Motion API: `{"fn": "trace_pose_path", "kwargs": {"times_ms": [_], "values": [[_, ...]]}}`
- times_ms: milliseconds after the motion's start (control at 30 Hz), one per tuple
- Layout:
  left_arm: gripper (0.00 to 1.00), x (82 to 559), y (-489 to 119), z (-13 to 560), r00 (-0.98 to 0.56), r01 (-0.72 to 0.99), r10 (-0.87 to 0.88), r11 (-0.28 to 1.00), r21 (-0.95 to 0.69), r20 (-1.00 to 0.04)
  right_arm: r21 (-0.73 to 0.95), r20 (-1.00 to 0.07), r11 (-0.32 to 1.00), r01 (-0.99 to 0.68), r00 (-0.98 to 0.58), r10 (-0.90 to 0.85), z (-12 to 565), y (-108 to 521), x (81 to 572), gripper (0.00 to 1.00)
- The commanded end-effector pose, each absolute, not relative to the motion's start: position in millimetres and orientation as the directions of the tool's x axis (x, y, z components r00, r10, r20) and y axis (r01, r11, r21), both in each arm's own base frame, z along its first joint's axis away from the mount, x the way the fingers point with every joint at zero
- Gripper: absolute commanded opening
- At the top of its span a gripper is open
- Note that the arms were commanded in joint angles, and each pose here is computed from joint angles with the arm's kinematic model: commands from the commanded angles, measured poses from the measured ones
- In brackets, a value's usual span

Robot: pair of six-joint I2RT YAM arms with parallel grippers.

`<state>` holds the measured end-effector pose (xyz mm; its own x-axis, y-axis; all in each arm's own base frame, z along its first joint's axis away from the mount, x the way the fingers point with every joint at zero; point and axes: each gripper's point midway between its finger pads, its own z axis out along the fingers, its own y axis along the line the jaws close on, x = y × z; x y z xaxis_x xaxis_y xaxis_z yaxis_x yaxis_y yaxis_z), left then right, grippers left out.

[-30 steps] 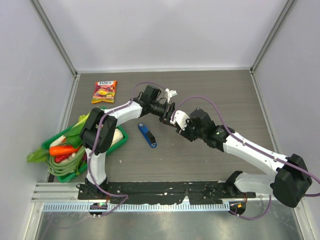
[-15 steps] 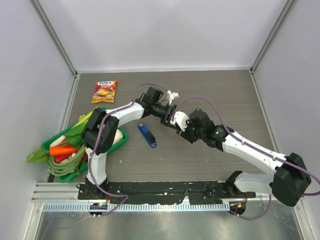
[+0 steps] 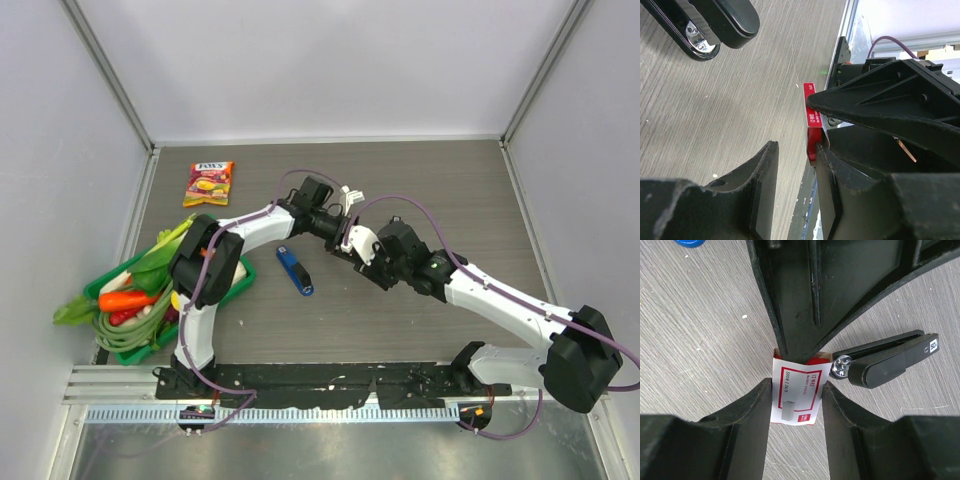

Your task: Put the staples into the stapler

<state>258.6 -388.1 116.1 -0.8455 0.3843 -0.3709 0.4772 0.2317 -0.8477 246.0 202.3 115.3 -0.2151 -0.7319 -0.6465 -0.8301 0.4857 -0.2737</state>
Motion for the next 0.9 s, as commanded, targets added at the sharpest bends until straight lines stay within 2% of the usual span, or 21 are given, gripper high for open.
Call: {"fn": "trace_pose_path", "kwargs": {"times_ms": [0,467,500,567,733,867], "values": [[0.39,238,-402,106,-0.82,0.488,0.445,0.214,-0.846,-0.361,-0.322,-0.832,0.541,-0.777,-0.041,-0.553,196,245,280,0.42],[0.4,230,-408,105,-0.813,0.471,0.472,0.189,-0.862,-0.341,-0.32,-0.851,0.575,-0.753,-0.04,-0.524,203,248,287,0.43],[0.38,230,-408,105,-0.813,0.47,0.472,0.187,-0.863,-0.341,-0.32,-0.85,0.58,-0.749,-0.043,-0.525,204,247,288,0.43],[0.26,228,-408,107,-0.813,0.465,0.474,0.179,-0.867,-0.338,-0.32,-0.848,0.58,-0.749,-0.046,-0.528,202,247,288,0.43],[0.18,228,-408,109,-0.815,0.458,0.473,0.171,-0.872,-0.336,-0.326,-0.831,0.567,-0.757,-0.057,-0.554,191,246,288,0.44],[0.05,228,-408,108,-0.815,0.457,0.474,0.171,-0.873,-0.334,-0.333,-0.827,0.565,-0.755,-0.053,-0.559,190,244,288,0.44]]}}
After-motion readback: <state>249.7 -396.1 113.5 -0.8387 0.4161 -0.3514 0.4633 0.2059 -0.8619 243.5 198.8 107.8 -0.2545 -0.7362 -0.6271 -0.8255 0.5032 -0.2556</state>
